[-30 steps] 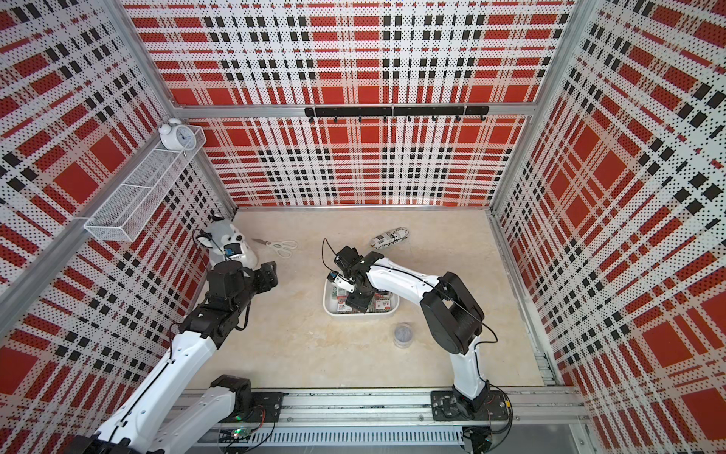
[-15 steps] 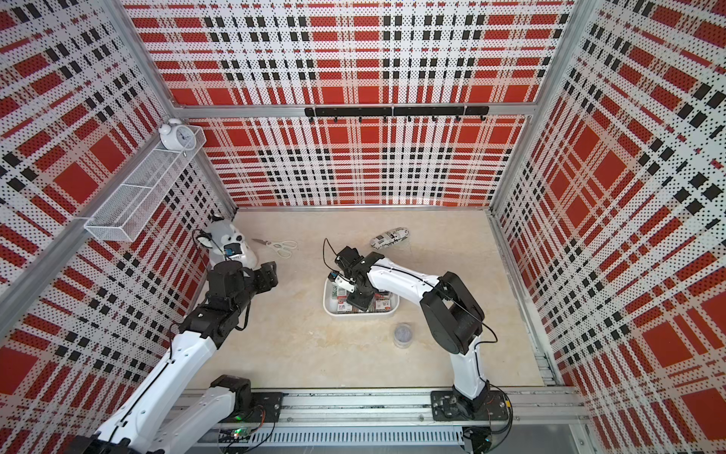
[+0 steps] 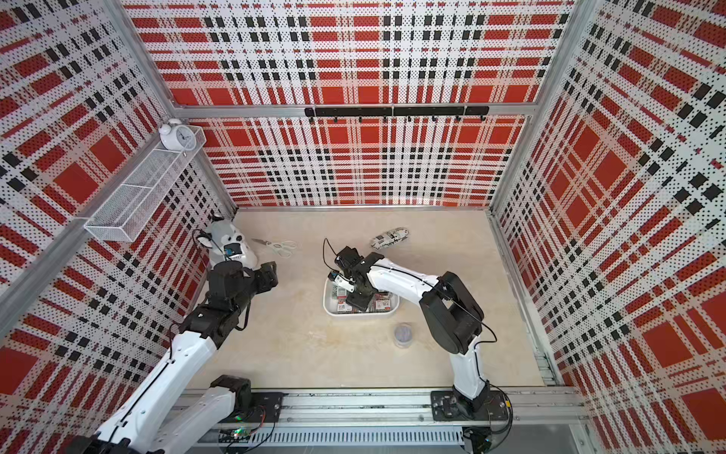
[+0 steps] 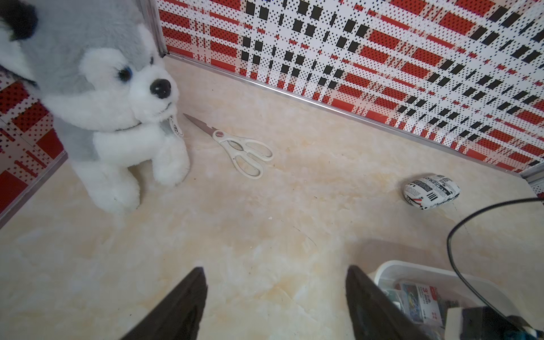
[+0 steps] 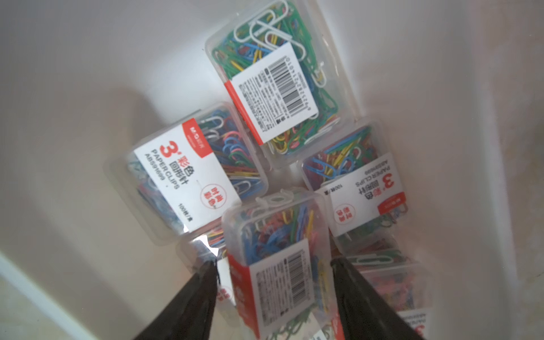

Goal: Take the paper clips out of the storage box
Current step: Pick up the boxed paper clips from the storage box.

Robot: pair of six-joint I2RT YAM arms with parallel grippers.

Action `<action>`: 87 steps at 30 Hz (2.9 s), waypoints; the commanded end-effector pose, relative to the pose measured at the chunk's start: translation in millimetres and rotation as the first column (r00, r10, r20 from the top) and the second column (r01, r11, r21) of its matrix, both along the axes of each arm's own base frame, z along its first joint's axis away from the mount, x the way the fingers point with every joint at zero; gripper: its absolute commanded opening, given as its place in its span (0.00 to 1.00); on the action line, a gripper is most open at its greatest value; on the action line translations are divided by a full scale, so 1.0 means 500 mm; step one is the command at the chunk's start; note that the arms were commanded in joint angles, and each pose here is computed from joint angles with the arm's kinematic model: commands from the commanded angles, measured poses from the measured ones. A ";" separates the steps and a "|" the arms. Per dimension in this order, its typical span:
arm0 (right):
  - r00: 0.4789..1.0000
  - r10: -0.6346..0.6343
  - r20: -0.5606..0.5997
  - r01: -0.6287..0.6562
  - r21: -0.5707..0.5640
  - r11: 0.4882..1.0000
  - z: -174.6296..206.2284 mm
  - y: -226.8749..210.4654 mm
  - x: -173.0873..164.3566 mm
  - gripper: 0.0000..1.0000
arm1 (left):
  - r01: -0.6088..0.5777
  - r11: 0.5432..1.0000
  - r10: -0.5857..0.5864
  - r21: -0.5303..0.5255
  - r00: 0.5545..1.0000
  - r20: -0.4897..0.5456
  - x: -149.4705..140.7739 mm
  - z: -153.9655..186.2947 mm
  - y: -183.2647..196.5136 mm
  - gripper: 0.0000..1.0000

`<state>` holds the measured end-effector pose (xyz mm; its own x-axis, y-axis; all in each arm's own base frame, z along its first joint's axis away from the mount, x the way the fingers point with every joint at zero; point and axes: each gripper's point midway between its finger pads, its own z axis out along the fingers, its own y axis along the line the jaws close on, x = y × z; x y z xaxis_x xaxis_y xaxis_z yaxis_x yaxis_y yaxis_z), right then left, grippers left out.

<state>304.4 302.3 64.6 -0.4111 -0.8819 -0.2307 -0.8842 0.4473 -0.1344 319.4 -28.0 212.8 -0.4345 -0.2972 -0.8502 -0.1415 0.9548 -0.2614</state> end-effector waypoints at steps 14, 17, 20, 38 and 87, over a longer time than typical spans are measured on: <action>0.995 -0.073 -0.074 0.073 0.001 0.997 -0.009 -0.004 -0.008 0.54 | 0.000 1.000 0.001 -0.008 1.000 0.010 0.002 -0.001 0.000 0.76; 0.995 -0.081 -0.060 0.082 0.012 0.997 0.006 -0.001 -0.003 0.48 | 0.000 1.000 0.000 -0.009 1.000 0.012 0.002 0.001 0.000 0.76; 0.995 -0.094 -0.033 0.095 0.021 0.995 0.022 0.002 0.009 0.43 | 0.001 1.000 -0.001 -0.009 1.000 0.011 0.003 0.000 0.000 0.76; 0.982 -0.191 -0.001 0.190 0.060 0.980 0.052 0.038 0.038 0.39 | -0.001 1.000 0.001 -0.009 1.000 0.013 0.002 0.001 0.001 0.76; 0.906 -0.271 -0.324 0.410 0.518 0.751 0.311 -0.011 -0.122 0.31 | -0.008 1.000 0.008 -0.006 1.000 0.026 -0.002 0.009 0.001 0.77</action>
<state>262.8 291.0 211.2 -0.7237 -0.4630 -0.5118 -0.6527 0.7000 0.2898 319.0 -28.4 213.9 -0.4312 -0.3004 -0.8508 -0.1414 0.9538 -0.2651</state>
